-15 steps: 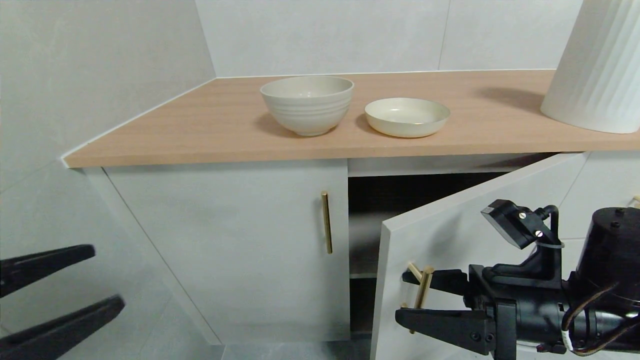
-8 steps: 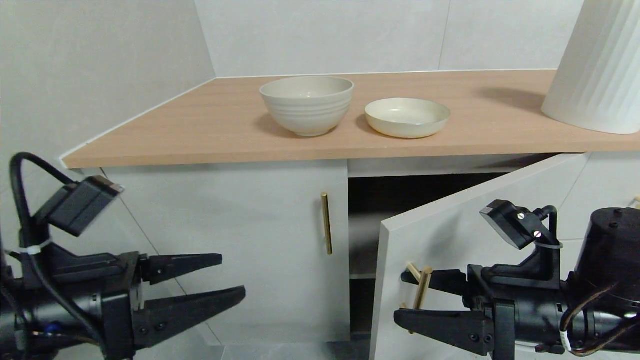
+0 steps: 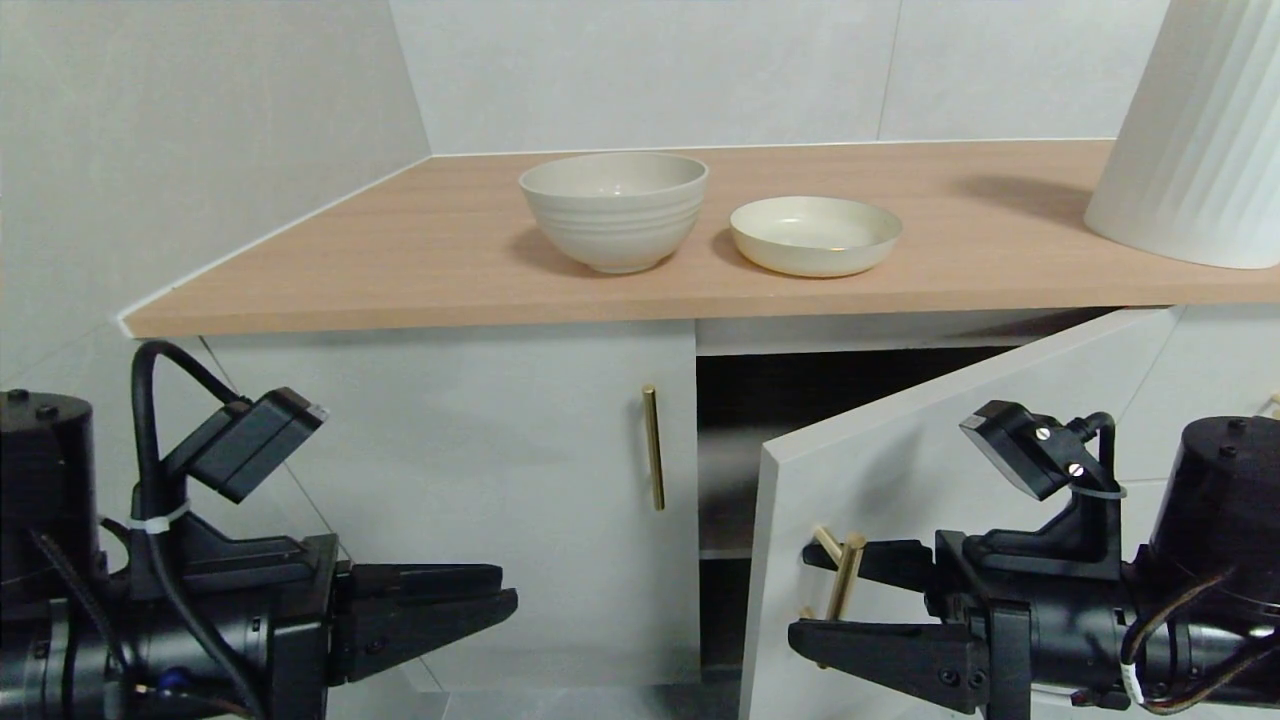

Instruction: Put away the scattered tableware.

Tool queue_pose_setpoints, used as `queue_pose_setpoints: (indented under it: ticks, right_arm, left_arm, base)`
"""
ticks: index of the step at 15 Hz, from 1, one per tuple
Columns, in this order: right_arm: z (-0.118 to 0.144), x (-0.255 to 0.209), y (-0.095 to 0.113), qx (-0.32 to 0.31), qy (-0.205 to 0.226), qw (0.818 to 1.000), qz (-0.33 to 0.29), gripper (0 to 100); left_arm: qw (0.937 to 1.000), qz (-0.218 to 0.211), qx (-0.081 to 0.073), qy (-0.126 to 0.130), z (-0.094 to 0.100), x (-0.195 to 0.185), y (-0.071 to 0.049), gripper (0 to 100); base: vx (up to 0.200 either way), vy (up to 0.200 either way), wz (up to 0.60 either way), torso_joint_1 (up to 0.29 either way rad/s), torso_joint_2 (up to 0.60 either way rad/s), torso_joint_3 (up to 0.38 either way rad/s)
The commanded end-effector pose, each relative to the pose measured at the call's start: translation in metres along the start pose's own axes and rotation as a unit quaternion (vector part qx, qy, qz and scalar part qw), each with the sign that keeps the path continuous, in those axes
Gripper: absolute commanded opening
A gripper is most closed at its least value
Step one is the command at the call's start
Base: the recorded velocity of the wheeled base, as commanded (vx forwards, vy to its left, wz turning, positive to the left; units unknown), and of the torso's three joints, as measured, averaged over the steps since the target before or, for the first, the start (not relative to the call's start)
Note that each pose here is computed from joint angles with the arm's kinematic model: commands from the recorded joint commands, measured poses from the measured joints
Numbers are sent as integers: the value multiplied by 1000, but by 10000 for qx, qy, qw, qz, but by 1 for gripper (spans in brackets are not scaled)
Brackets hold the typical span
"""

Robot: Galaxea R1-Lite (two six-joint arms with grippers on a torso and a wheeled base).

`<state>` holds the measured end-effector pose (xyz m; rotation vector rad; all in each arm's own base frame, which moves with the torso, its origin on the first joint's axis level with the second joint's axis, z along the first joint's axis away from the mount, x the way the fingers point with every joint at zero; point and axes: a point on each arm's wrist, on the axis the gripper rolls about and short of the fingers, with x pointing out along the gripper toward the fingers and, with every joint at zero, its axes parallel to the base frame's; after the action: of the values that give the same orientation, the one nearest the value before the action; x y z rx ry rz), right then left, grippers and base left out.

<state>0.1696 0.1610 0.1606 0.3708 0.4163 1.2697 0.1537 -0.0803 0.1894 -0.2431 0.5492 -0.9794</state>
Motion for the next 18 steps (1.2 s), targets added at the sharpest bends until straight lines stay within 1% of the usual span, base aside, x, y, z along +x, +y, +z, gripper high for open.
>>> queue_pose_setpoints:
  ticks: [1,4,5,6,7,9,10,12,14,15,16,17,18]
  right_arm:
    - [-1,1,-1,10,15,10000,-9,100]
    - [-1,1,-1,15,21,10000,-11,100]
    - [0,1,0,-3,-5,10000,-7,100]
    - [1,0,0,-7,-15,10000,-11,100]
    - [1,0,0,-11,-20,10000,-9,100]
    - [1,1,-1,2,-3,10000,-17,100]
    - [1,1,-1,-2,-12,10000,-21,100]
    - [1,0,0,-10,-27,10000,-22,100]
    - [2,-1,0,-26,-42,10000,-24,100]
    - [2,-2,0,-30,-52,10000,-28,100]
    - [2,-2,1,-34,-61,10000,-32,100]
    - [2,-2,0,-34,-64,10000,-39,100]
    - [1,-2,0,-28,-47,10000,-47,100]
  left_arm:
    - [10000,-4,14,-9,1,1,0,0]
    - [10000,-57,11,45,3,9,3,0]
    - [9999,104,-114,-11,13,17,7,0]
    - [9989,266,-368,-94,20,21,9,0]
    - [9982,249,-534,-129,25,25,10,0]
    - [9989,-32,-469,-82,38,41,13,0]
    - [9987,-331,-386,-1,37,55,12,0]
    - [9976,-623,-271,157,34,82,8,0]
    - [9973,-695,-214,104,35,96,14,0]
    - [9971,-724,-195,125,30,112,21,0]
    - [9970,-739,-188,145,26,120,24,0]
    - [9968,-778,-133,131,18,138,31,0]
    - [9968,-793,-69,69,9,151,35,0]
  base:
    - [0,0,0,0,0,0]
    - [0,0,0,0,0,0]
    - [0,0,0,0,0,0]
    - [0,0,0,0,0,0]
    - [0,0,0,0,0,0]
    - [0,0,0,0,0,0]
    - [0,0,0,0,0,0]
    - [0,0,0,0,0,0]
    - [0,0,0,0,0,0]
    - [0,0,0,0,0,0]
    - [0,0,0,0,0,0]
    - [0,0,0,0,0,0]
    - [0,0,0,0,0,0]
